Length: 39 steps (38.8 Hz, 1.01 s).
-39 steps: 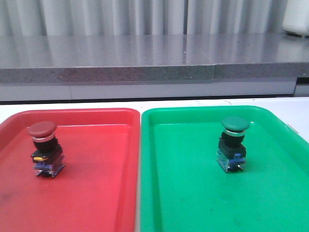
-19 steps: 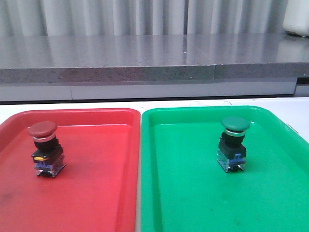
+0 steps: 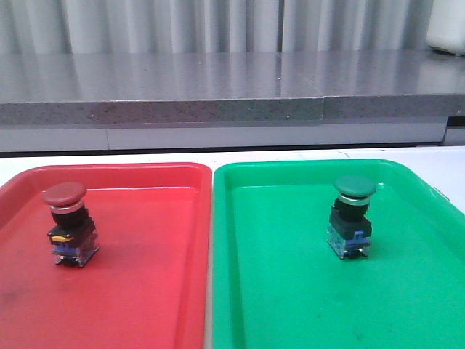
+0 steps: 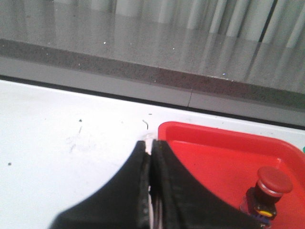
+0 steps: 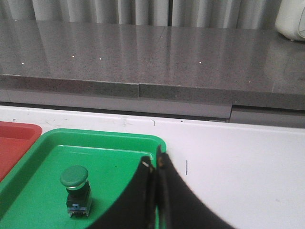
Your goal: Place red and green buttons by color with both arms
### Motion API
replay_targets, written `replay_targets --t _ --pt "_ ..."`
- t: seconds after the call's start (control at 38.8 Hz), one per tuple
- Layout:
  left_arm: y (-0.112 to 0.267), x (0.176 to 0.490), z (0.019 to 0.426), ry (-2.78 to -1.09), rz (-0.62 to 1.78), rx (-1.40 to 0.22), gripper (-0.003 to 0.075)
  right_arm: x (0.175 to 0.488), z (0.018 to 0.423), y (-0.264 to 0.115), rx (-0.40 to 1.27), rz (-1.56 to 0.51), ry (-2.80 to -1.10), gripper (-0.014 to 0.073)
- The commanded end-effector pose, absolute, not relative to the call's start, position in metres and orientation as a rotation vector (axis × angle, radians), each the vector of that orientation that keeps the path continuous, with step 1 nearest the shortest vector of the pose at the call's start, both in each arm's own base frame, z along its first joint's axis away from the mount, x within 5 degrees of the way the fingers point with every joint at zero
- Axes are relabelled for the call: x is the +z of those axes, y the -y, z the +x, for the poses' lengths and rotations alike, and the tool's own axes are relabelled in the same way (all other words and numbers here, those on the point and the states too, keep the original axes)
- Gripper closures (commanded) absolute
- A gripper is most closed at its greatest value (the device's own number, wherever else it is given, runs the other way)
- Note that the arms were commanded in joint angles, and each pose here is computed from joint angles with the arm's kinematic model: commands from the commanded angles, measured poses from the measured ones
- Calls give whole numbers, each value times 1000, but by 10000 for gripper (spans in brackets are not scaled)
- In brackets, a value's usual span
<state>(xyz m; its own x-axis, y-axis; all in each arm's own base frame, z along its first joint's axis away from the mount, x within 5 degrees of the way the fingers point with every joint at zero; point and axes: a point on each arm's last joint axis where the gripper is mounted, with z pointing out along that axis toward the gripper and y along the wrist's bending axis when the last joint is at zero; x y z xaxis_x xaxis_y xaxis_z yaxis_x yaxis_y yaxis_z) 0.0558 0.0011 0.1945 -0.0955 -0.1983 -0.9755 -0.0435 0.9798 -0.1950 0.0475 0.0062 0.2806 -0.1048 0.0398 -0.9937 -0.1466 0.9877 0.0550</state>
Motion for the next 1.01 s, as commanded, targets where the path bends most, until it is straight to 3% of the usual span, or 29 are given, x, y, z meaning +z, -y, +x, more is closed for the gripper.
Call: replay_targets --t 0.0,0.98 --pt "-2 200 56 -1531 -188 -144 740 295 48 -6 150 -79 -1578 704" --pt "-2 198 56 -1555 -190 -143 740 290 49 -6 138 -89 -1573 704"
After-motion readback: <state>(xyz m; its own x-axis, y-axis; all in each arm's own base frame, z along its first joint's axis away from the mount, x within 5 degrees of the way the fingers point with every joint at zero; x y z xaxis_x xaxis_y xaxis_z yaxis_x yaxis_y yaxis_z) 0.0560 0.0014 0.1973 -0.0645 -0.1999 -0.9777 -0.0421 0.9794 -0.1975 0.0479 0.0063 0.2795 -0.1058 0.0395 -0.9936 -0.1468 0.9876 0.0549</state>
